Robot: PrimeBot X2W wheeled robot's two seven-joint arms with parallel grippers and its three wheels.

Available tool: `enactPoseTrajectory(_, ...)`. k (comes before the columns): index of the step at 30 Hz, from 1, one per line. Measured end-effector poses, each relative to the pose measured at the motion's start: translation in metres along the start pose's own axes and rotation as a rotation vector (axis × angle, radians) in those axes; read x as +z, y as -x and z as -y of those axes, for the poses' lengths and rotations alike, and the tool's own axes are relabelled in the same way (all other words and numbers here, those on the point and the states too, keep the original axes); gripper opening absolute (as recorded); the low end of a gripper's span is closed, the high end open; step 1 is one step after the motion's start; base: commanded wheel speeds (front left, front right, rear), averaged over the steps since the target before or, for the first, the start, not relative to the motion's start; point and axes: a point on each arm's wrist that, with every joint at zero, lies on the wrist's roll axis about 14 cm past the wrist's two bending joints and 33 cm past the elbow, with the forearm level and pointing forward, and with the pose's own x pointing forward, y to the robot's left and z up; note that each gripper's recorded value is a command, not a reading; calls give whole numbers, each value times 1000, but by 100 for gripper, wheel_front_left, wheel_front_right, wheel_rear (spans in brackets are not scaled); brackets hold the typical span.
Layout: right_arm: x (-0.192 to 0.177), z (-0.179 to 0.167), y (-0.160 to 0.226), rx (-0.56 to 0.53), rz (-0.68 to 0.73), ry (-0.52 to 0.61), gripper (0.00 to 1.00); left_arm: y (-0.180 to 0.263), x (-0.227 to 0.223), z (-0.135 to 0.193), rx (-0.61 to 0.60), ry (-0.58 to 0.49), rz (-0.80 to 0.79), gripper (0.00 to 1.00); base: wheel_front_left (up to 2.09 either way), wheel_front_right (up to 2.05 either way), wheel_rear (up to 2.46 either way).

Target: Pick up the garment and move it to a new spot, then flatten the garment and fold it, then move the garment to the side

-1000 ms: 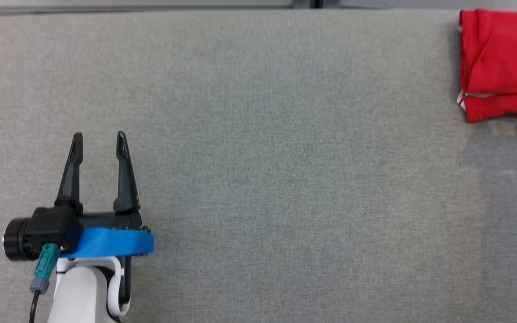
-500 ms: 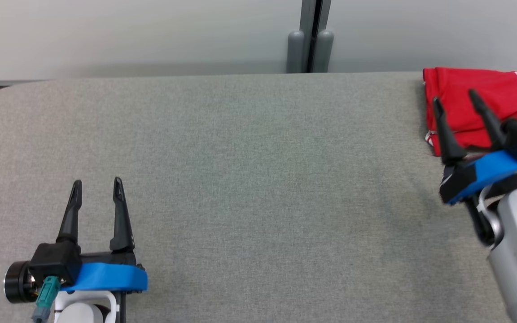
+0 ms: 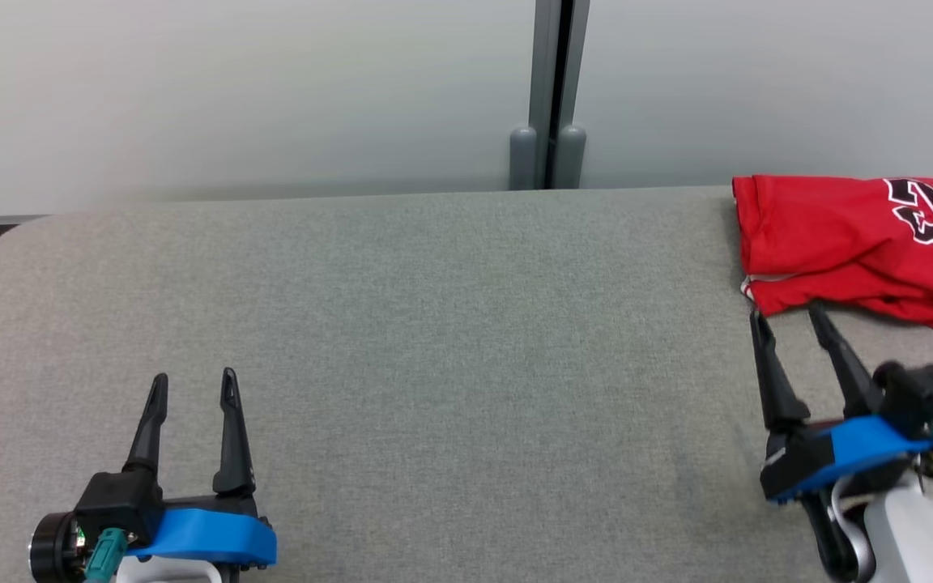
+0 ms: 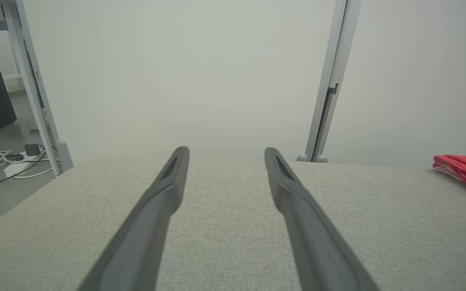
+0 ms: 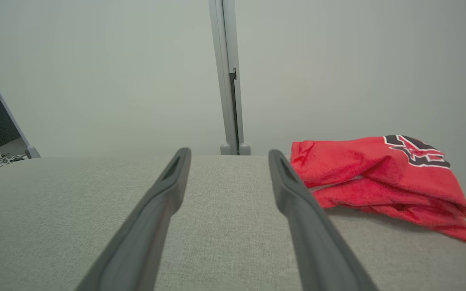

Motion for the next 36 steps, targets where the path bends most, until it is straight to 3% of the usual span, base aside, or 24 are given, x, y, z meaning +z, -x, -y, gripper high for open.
enactPoseTrajectory(13, -3, -24, 44, -9, -27, -43, 100, 12, 1, -1, 6, 5, -11, 100, 0, 0, 0)
enactPoseTrajectory(27, 2, -26, 48, -12, -32, -29, 100, 15, 0, -4, 15, 3, -24, 100, 0, 0, 0)
enactPoseTrajectory(28, 1, -26, 48, -12, -35, -30, 0, 16, -2, -5, 19, 4, -28, 0, 0, 0, 0)
enactPoseTrajectory(36, -20, -23, 53, -28, -103, -92, 0, 29, -31, -9, 54, 73, -133, 0, 0, 0, 0)
